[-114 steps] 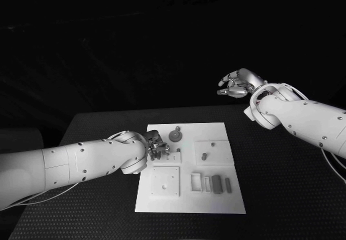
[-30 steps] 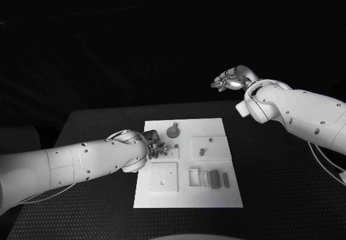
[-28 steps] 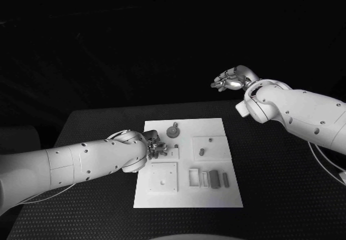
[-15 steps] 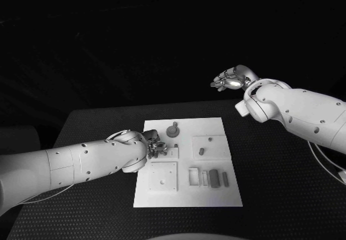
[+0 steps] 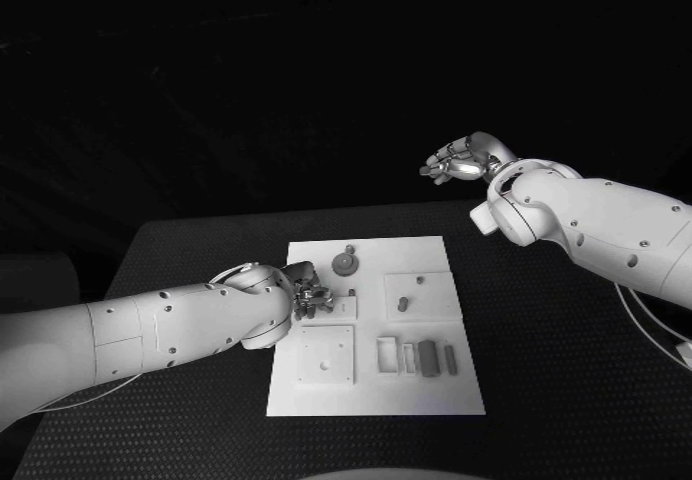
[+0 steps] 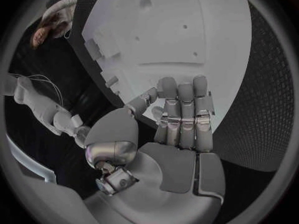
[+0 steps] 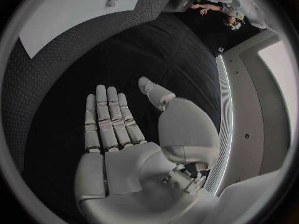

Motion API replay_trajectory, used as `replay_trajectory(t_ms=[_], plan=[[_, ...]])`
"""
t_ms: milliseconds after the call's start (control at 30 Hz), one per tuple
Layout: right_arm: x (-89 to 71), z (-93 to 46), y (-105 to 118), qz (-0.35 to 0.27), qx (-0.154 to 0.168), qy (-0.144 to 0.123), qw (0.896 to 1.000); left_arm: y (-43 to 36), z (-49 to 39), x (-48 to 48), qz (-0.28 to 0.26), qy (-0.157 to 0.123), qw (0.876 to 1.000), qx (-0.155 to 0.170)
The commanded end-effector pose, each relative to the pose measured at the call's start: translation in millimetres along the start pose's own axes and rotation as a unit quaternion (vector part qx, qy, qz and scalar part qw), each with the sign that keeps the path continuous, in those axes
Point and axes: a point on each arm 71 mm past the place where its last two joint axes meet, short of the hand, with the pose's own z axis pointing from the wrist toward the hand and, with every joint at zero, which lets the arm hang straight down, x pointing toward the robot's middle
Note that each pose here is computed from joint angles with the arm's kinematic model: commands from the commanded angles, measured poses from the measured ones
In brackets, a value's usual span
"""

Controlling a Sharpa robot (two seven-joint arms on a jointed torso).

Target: Assemble the parts on the task board

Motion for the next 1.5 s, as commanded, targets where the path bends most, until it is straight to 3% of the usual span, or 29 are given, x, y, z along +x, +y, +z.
replay_trajectory(t_ms=[33, 733, 1067, 1500], plan=[[0.1, 0.0, 0.0, 0.001, -0.004, 0.007, 1.000, 0.2, -1.5, 0.6, -0.006, -0.008, 1.000, 0.008], [-0.4, -0.1, -0.7, 0.001, -0.003, 0.007, 1.000, 5.3, -2.7, -4.3, -0.026, -0.030, 0.999, 0.006], [0.5, 0.3, -0.2, 0.002, -0.003, 0.009, 1.000, 1.4, -1.4, 0.4, -0.021, -0.011, 1.000, 0.007], [1.1, 0.7, -0.3, 0.002, -0.003, 0.010, 1.000, 1.2, -1.1, 2.0, -0.022, -0.005, 1.000, 0.005]])
